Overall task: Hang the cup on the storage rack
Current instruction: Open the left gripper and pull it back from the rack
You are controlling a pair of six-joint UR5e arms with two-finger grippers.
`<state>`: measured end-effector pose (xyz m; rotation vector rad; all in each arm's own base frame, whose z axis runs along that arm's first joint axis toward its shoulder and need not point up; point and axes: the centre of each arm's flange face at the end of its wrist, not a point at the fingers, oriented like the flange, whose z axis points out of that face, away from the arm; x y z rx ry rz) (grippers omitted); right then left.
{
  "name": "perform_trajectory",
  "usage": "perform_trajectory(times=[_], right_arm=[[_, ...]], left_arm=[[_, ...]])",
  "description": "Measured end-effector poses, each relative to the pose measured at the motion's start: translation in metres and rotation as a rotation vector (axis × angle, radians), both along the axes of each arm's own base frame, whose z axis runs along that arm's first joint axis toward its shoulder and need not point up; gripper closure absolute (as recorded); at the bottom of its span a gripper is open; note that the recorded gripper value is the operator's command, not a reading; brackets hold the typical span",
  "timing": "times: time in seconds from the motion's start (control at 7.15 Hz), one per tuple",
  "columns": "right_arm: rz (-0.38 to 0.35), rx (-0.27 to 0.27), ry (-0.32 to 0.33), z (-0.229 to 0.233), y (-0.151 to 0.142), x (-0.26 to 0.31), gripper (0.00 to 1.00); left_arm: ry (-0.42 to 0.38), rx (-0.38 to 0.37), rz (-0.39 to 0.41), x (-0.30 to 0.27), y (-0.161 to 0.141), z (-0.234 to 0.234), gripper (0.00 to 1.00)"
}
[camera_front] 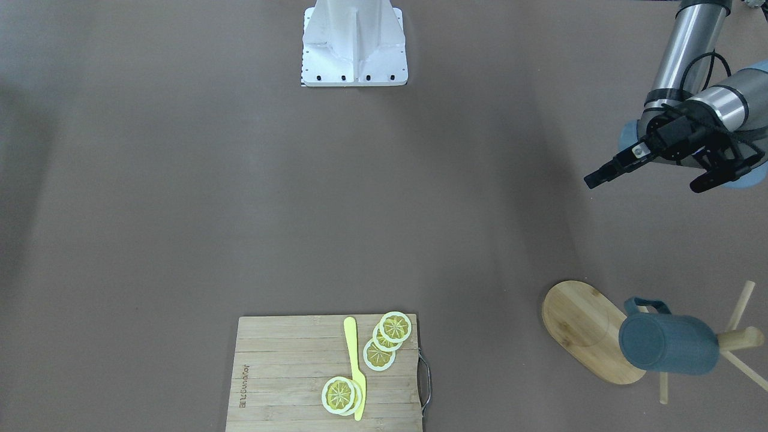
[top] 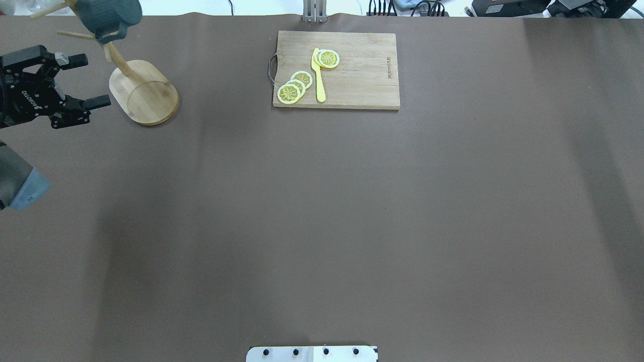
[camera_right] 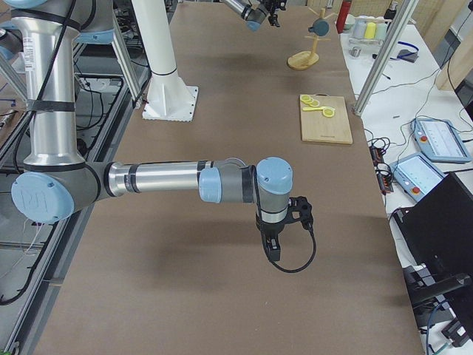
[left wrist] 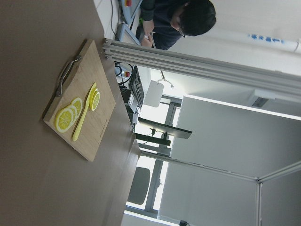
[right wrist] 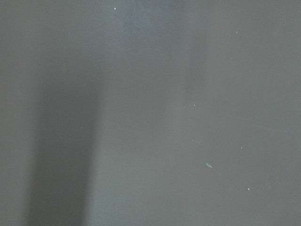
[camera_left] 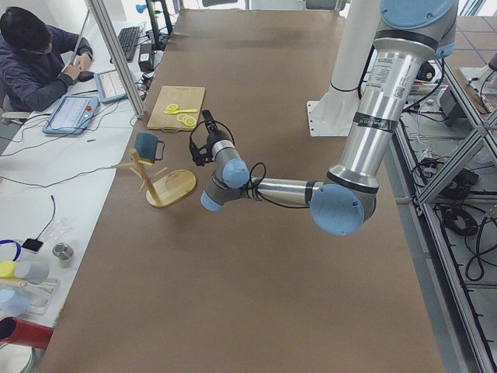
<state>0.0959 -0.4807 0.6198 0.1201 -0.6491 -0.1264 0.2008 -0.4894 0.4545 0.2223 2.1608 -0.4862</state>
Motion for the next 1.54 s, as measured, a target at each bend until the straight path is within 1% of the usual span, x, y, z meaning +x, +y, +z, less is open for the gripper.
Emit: perform_trajectory(times=[0.14,0.28,0.56,0.7,0.84,0.98,1.12,1.26,1.54], right_arm=[[0.001,-0.001,0.000,0.000,0.000,0.000,0.00],[0.003,-0.003,-0.001,0.000,0.000,0.000,0.00],[0.006,-0.005,-0.002,0.000,0.000,0.000,0.00],[0.007,-0.005,-0.001,0.000,0.000,0.000,0.00],[0.007,-0.005,-0.002,0.000,0.000,0.000,0.00],[0.007,-0.007,-0.002,0.001,0.000,0.000,0.00],[0.007,-0.008,-0.002,0.001,0.000,0.000,0.00],[0.007,-0.009,-0.002,0.002,0.000,0.000,0.00],[0.008,-0.012,-0.003,0.003,0.001,0.000,0.00]], left_arm=[[-0.122,0.160,-0.124,-0.003,0.006,0.008,0.01],[-0.241,0.292,-0.212,-0.002,0.006,0.013,0.01],[-0.500,0.546,-0.329,-0.010,-0.004,0.021,0.01],[-0.597,0.632,-0.368,-0.024,-0.004,0.032,0.01],[-0.676,0.699,-0.407,-0.037,0.000,0.047,0.01],[-0.758,0.785,-0.457,-0.047,0.002,0.059,0.01],[-0.856,0.866,-0.505,-0.059,0.000,0.069,0.01],[-0.986,0.932,-0.543,-0.077,-0.009,0.078,0.01],[-1.255,1.056,-0.564,-0.115,-0.033,0.094,0.01]])
